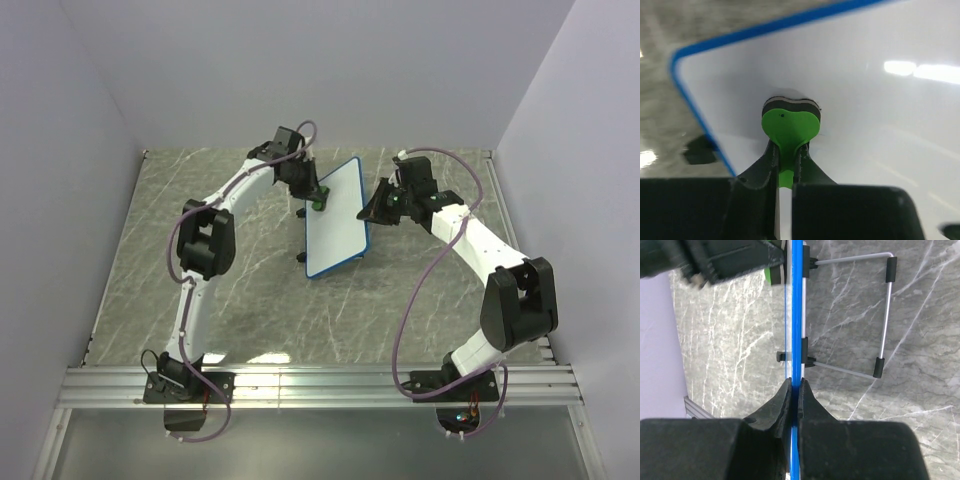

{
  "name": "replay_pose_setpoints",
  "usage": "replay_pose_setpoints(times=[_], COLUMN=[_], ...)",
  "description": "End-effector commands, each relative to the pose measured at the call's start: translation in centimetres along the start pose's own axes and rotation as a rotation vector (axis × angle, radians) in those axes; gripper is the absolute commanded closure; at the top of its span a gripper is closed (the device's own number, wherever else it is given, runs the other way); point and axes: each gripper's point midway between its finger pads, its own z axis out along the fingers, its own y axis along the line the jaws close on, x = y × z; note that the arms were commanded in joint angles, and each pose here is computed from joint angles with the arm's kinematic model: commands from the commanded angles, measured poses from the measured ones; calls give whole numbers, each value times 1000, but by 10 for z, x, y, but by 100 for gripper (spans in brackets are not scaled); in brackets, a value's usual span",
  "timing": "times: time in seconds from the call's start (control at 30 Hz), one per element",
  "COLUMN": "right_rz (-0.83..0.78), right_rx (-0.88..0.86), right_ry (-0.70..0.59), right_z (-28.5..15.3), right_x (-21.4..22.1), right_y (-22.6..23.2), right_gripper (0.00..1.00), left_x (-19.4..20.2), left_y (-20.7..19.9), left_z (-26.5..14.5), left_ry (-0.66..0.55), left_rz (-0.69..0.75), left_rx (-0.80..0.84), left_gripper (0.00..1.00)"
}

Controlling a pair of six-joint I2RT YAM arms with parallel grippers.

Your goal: Erase the whiteboard

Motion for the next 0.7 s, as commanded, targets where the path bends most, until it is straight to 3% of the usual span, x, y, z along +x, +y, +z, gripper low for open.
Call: replay_pose_setpoints(times=[0.0, 0.1, 0.23, 0.47, 0.67], right_rz=[-38, -37, -28, -25, -24], right_rx=[-58, -59, -62, -68, -71], right_ry=[21, 20, 23, 25, 29], right_z=[-8, -8, -5, 0, 2], right_x=[11, 11, 11, 10, 11], right_y=[16, 16, 16, 18, 19], right_gripper=[100, 100, 100, 100, 100], left_x=[15, 29, 32, 34, 33], left_y=[40, 50, 32, -58, -89], left_z=[9, 13, 8, -12, -25], left_ry=[50, 78, 78, 49, 25], left_rz=[-68, -65, -29, 94, 115], left_rx=[-98, -102, -67, 78, 160], left_gripper=[100, 100, 100, 100, 100])
